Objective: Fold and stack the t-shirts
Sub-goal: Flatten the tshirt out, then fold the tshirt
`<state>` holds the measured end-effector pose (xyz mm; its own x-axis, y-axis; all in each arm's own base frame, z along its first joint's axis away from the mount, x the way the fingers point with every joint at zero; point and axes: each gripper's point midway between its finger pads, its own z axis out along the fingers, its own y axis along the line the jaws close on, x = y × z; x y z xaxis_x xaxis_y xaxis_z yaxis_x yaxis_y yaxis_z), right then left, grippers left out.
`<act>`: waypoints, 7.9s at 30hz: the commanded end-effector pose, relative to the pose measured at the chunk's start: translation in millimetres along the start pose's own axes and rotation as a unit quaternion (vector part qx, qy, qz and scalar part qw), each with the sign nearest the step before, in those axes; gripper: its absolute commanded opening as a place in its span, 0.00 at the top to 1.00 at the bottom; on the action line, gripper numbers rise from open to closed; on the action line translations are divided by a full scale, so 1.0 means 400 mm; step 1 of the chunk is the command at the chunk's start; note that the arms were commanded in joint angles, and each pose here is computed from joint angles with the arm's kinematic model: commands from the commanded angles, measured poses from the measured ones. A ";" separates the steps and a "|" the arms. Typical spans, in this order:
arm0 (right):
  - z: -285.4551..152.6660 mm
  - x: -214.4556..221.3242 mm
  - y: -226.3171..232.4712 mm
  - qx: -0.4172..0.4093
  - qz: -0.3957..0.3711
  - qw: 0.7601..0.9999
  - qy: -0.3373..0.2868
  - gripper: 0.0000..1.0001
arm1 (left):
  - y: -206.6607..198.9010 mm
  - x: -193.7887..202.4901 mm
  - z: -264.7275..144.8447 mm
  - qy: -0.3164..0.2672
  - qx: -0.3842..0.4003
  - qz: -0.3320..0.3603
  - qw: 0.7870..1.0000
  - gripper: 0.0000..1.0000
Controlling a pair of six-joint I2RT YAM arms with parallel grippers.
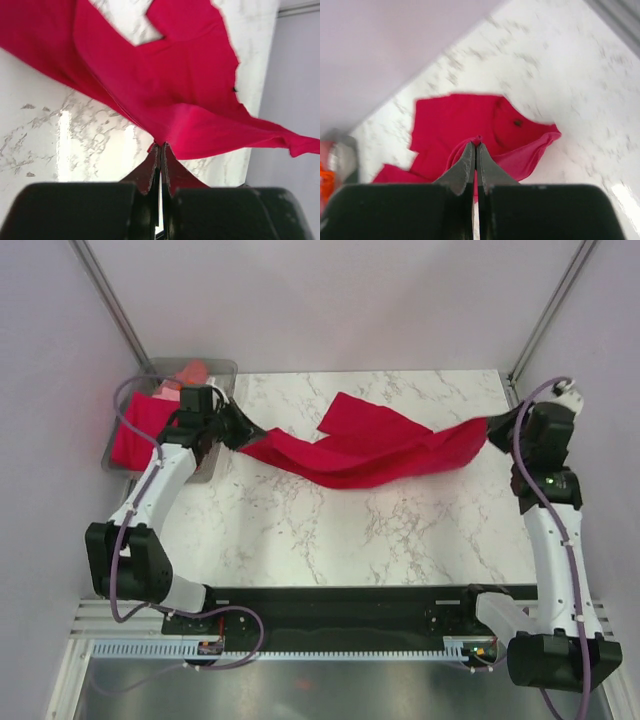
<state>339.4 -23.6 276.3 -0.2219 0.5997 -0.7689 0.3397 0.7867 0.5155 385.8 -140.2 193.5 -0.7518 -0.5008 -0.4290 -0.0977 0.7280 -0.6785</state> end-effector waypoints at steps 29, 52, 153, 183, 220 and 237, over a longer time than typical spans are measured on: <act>-0.384 -0.409 0.304 -0.180 0.028 0.963 -0.197 1.00 | -0.305 -0.180 -0.494 -0.262 0.112 0.007 0.959 0.98; -0.014 -0.487 0.468 -0.241 -0.002 0.962 -0.131 1.00 | -0.365 -0.456 -0.215 -0.196 0.133 -0.003 0.972 0.98; 0.511 0.140 0.012 0.105 -0.085 0.985 0.106 1.00 | 0.285 -0.006 0.159 -0.066 -0.085 -0.265 0.958 0.98; 0.577 0.154 0.073 0.083 -0.090 0.987 0.106 0.96 | 0.325 -0.019 0.186 -0.051 -0.081 -0.267 0.959 0.98; 0.385 0.377 -0.327 0.173 0.159 0.970 0.068 0.50 | 0.244 0.211 0.001 -0.071 -0.029 -0.098 0.992 0.34; 0.295 0.389 -0.396 0.199 0.183 0.963 0.005 1.00 | 0.279 0.225 0.027 -0.137 -0.078 -0.115 0.981 0.46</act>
<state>367.4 -62.2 20.1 -0.1136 0.8350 -0.5384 0.7172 0.4439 0.5372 304.0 -113.8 63.5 -0.5819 -0.7093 -0.3977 -0.3522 0.6607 -0.6629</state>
